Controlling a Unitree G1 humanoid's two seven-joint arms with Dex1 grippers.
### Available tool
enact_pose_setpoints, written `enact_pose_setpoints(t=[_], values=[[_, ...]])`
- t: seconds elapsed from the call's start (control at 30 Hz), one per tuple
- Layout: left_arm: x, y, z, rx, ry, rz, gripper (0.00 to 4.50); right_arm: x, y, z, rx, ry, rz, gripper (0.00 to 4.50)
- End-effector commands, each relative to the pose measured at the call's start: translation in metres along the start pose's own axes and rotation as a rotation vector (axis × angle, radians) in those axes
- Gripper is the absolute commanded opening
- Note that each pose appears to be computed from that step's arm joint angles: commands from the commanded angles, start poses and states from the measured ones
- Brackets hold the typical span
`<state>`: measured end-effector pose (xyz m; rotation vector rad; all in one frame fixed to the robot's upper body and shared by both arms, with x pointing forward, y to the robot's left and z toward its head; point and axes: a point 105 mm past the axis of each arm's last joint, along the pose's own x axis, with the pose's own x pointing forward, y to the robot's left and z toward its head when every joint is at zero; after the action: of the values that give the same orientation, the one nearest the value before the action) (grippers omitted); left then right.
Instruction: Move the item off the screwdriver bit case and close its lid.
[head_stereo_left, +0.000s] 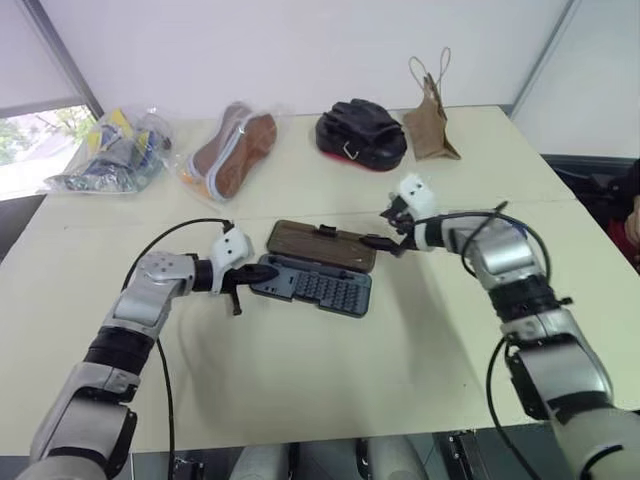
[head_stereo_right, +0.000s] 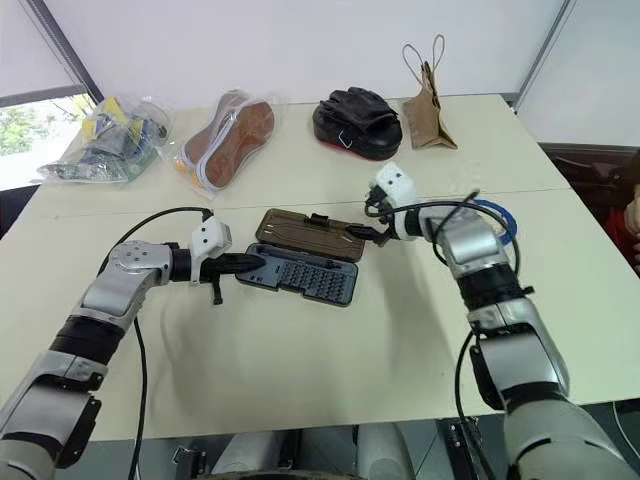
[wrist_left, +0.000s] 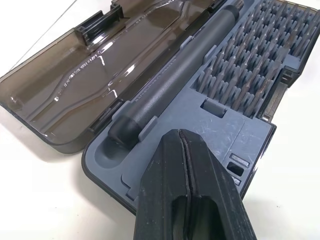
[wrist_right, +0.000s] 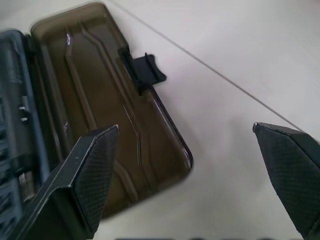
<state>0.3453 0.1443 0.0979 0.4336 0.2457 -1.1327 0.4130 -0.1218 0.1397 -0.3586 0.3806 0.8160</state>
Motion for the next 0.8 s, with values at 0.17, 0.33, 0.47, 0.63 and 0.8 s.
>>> enact_pose_setpoints(t=[0.17,0.33,0.47,0.63,0.8], values=[[-0.003,-0.008,-0.004,-0.143,-0.043,0.002,0.00,0.020,-0.002,0.003,-0.065,0.038,0.046,4.49],[-0.019,-0.012,0.022,-0.210,-0.175,-0.021,0.00,0.025,-0.001,-0.004,-0.067,0.053,0.065,4.49],[-0.020,-0.015,0.024,-0.195,-0.159,-0.034,0.00,0.030,0.002,-0.011,-0.070,0.071,0.078,4.49],[-0.023,-0.013,0.031,-0.192,-0.170,-0.034,0.00,0.033,0.004,-0.017,-0.097,0.094,0.097,2.78],[-0.027,-0.011,0.035,-0.195,-0.183,-0.030,0.00,0.035,0.007,-0.023,-0.129,0.111,0.122,0.08]])
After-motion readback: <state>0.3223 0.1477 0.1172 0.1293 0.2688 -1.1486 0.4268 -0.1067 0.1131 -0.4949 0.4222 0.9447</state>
